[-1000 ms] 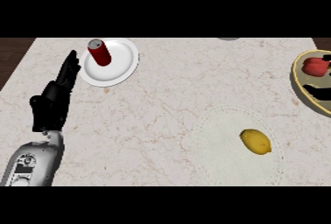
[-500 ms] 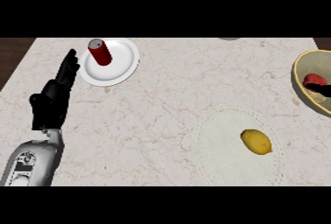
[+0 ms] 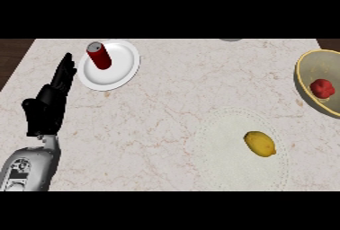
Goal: Pick the bell pepper from the placemat and place it in the bowl
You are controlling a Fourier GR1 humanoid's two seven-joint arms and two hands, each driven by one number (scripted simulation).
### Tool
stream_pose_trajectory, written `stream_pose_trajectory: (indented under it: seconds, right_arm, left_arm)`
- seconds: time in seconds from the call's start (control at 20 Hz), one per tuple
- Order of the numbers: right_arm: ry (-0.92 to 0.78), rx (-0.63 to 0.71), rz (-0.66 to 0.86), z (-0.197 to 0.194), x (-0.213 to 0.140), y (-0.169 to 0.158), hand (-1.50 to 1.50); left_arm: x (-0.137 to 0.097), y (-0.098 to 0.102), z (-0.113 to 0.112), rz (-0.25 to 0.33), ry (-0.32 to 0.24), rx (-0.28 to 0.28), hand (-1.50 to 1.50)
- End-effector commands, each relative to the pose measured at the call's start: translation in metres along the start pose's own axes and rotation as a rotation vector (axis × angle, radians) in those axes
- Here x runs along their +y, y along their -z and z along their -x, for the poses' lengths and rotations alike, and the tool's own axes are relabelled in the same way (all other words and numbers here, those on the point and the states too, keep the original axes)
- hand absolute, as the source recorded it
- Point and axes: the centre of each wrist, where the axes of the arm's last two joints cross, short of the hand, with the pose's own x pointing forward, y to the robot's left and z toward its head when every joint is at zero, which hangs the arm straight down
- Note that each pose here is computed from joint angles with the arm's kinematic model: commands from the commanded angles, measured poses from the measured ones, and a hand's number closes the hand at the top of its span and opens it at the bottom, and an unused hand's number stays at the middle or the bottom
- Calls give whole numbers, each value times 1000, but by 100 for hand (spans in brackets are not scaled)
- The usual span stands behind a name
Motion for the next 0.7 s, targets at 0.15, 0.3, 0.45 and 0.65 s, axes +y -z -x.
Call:
stream_pose_trajectory:
  seconds: [0.15, 0.3, 0.45, 0.65]
  right_arm:
    - [155, -36, -54, 18, -50, -43, -150]
    - [160, -38, -91, 19, -70, -57, -150]
    - [152, -35, -145, 24, -66, -61, -150]
    - [172, -73, -135, 32, -73, -76, -150]
  left_arm:
    - [7, 4, 3, -14, -1, 21, 0]
    - [-8, -3, 2, -10, 3, 7, 0]
    - [-9, -15, 7, -8, 4, 19, 0]
    - [-1, -5, 10, -31, -3, 22, 0]
